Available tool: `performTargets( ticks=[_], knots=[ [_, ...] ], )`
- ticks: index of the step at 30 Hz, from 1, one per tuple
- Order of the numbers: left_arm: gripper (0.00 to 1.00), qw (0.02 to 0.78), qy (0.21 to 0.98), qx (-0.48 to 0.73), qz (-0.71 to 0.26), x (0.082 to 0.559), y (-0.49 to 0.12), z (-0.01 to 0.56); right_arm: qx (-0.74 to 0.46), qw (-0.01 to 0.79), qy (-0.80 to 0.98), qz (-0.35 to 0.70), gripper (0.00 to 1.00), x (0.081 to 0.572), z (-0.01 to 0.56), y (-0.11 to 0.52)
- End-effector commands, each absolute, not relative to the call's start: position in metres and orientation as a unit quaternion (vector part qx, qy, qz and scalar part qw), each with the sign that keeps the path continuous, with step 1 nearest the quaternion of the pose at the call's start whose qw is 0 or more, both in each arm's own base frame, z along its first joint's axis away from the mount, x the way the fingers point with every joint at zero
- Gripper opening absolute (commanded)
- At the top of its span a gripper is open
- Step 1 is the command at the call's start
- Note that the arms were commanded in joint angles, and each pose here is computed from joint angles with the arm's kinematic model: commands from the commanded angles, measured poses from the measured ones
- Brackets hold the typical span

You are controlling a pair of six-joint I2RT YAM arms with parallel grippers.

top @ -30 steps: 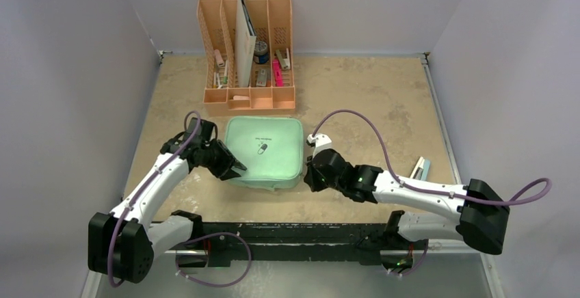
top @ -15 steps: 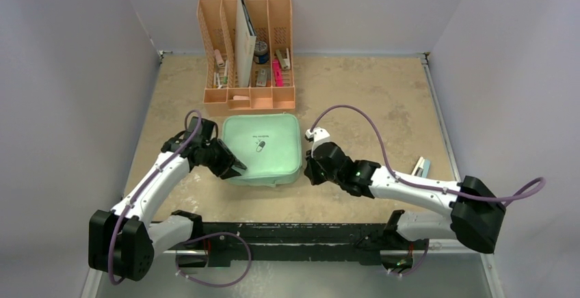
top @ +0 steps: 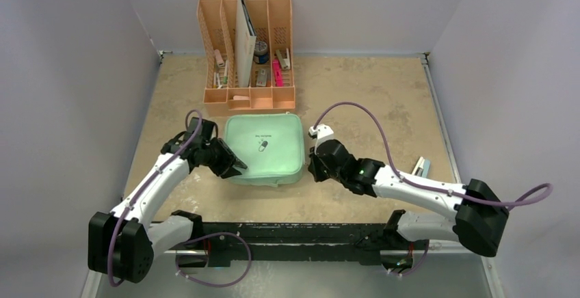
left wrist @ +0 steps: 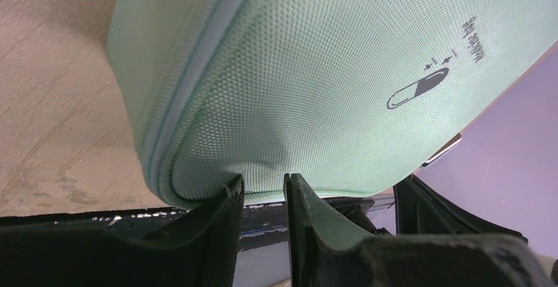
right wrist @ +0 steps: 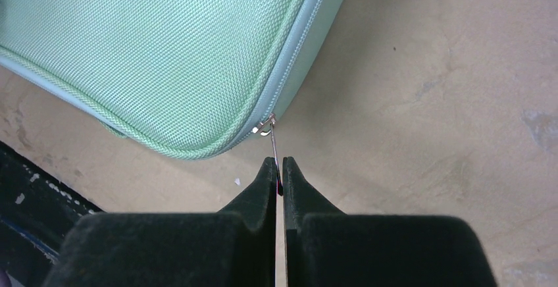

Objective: Organize the medicine kit
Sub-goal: Zip the medicine box at the center of the board.

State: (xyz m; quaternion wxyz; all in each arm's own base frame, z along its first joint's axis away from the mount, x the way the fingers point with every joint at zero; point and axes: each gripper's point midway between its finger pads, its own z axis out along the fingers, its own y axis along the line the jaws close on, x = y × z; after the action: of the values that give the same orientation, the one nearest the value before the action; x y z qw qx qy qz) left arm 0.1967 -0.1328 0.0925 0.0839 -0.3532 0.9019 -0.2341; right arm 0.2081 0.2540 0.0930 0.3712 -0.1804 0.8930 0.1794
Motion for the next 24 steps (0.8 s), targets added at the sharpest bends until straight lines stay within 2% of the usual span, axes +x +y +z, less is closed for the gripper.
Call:
performTargets(
  ticks=[1,6,10,15,19,24],
  knots=[
    [0.30,0.105,0.927,-0.338,-0.127,0.189,-0.095,0.057,-0.122,0.388,0.912,0.047,0.00,0.210,0.085,0.175],
    [0.32,0.104,0.931,-0.314,-0.155,0.209,-0.109,0.062,-0.107,0.401,0.907,0.070,0.00,0.201,0.096,0.165],
    [0.36,0.138,0.929,-0.274,-0.206,0.240,-0.125,0.081,-0.147,0.363,0.909,0.141,0.00,0.181,0.094,0.192],
    [0.45,0.200,0.935,-0.243,-0.166,0.272,-0.110,0.123,-0.174,0.350,0.897,0.205,0.00,0.160,0.100,0.232],
    [0.52,0.226,0.930,-0.245,-0.154,0.272,-0.102,0.154,-0.194,0.342,0.883,0.256,0.00,0.146,0.113,0.268],
    [0.55,0.195,0.923,-0.261,-0.203,0.247,-0.116,0.167,-0.194,0.336,0.873,0.297,0.00,0.139,0.125,0.294]
  ],
)
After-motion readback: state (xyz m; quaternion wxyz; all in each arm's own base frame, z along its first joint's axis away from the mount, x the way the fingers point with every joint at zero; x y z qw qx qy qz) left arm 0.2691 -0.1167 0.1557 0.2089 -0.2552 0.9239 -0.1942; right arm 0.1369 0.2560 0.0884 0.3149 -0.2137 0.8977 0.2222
